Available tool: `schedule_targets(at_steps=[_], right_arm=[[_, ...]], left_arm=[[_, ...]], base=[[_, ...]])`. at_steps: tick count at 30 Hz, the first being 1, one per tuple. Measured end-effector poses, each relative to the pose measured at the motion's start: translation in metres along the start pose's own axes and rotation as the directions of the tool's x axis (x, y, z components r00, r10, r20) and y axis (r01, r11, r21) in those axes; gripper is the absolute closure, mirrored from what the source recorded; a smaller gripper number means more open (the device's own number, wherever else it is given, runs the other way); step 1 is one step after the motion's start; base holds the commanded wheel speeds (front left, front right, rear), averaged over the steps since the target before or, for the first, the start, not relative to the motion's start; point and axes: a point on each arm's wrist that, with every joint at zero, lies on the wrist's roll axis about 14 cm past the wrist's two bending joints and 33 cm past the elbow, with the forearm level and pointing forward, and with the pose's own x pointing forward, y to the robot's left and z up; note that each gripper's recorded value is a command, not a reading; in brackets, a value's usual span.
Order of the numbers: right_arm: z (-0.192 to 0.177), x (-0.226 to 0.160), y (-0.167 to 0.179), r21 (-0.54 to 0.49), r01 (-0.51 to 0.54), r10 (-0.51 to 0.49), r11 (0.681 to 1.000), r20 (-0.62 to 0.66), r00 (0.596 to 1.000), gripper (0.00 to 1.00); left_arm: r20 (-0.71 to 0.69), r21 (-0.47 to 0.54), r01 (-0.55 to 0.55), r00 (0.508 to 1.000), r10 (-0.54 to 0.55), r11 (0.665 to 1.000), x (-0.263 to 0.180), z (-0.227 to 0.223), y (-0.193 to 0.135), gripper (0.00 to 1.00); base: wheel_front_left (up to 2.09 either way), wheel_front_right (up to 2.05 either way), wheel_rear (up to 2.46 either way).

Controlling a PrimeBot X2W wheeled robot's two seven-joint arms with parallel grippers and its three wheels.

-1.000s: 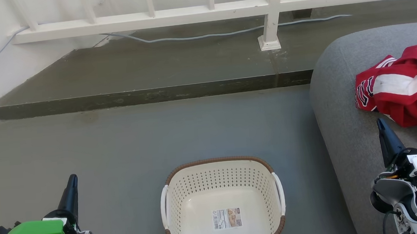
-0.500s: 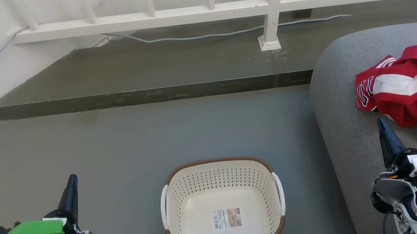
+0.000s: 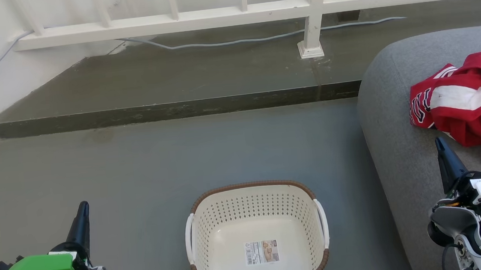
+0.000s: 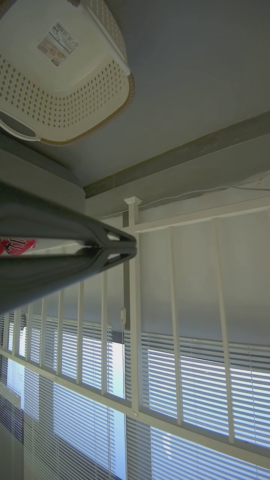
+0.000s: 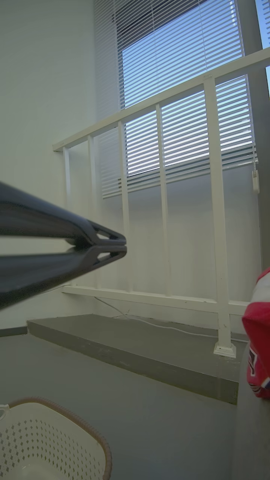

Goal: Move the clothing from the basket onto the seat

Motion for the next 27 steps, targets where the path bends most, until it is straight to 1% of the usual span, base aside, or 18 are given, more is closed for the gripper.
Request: schedule_targets(at_steps=[27], right_arm=[[0.0006, 0.0000, -0.0001, 0.000, -0.001, 0.001, 1.000, 0.001, 1.000, 1.00]], left_arm=[[0.002, -0.001, 0.000, 1.000, 0.000, 1.000, 0.0000, 0.0005, 0.0001, 1.00]], base=[[0.00, 0.00, 0.00]])
